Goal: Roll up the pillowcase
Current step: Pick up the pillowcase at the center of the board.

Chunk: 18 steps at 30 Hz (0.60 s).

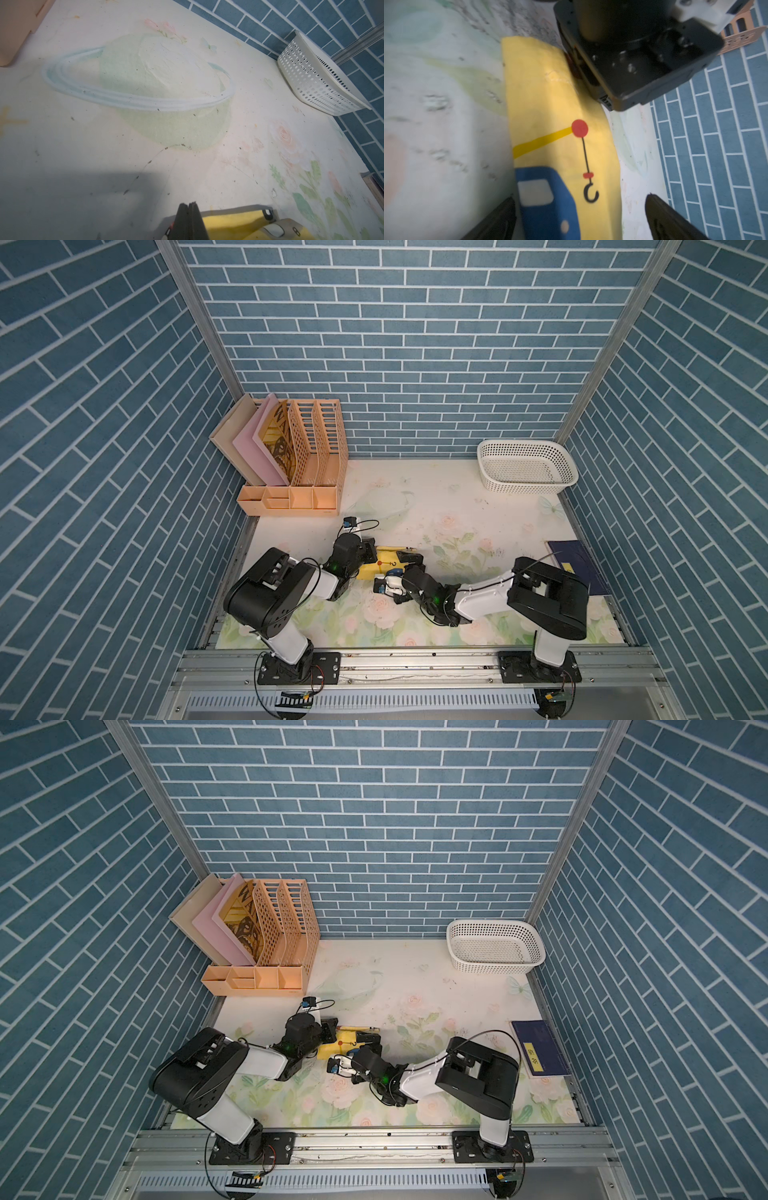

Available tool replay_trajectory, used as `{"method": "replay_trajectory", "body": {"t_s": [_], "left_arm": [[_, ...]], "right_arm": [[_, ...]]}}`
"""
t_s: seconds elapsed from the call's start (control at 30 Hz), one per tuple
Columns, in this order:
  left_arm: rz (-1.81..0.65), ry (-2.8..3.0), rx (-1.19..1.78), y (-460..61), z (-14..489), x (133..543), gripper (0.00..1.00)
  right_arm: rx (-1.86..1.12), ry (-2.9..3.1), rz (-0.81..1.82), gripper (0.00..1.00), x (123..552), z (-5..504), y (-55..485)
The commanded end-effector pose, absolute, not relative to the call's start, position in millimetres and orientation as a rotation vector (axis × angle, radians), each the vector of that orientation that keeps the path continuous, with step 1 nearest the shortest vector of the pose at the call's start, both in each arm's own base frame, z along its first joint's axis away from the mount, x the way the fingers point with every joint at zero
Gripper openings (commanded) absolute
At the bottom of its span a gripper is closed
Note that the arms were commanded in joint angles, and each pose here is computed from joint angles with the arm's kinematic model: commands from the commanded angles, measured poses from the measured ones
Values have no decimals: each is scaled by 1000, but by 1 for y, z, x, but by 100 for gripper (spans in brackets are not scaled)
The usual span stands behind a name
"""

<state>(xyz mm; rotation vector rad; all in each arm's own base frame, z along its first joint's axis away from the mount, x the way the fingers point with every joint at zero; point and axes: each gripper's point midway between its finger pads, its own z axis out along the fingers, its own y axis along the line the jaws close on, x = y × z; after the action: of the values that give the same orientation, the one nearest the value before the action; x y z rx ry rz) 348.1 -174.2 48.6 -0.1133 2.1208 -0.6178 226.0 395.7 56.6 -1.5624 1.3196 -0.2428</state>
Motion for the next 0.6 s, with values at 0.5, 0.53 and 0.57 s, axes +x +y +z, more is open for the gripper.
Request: {"method": "replay_trajectory", "body": {"t_s": [0.5,0.53,0.57], "left_arm": [[-633,2047,-140,-162,77,348,0],[-636,2024,-157,-155,86,348,0],[-631,1996,-180,-146,97,349,3]], "right_arm": [[-1820,1512,-265,5,250,-19,396],[-1818,1521,-239,0,249,-17,396],[-1818,1532,-218,0,249,-16,394]]}}
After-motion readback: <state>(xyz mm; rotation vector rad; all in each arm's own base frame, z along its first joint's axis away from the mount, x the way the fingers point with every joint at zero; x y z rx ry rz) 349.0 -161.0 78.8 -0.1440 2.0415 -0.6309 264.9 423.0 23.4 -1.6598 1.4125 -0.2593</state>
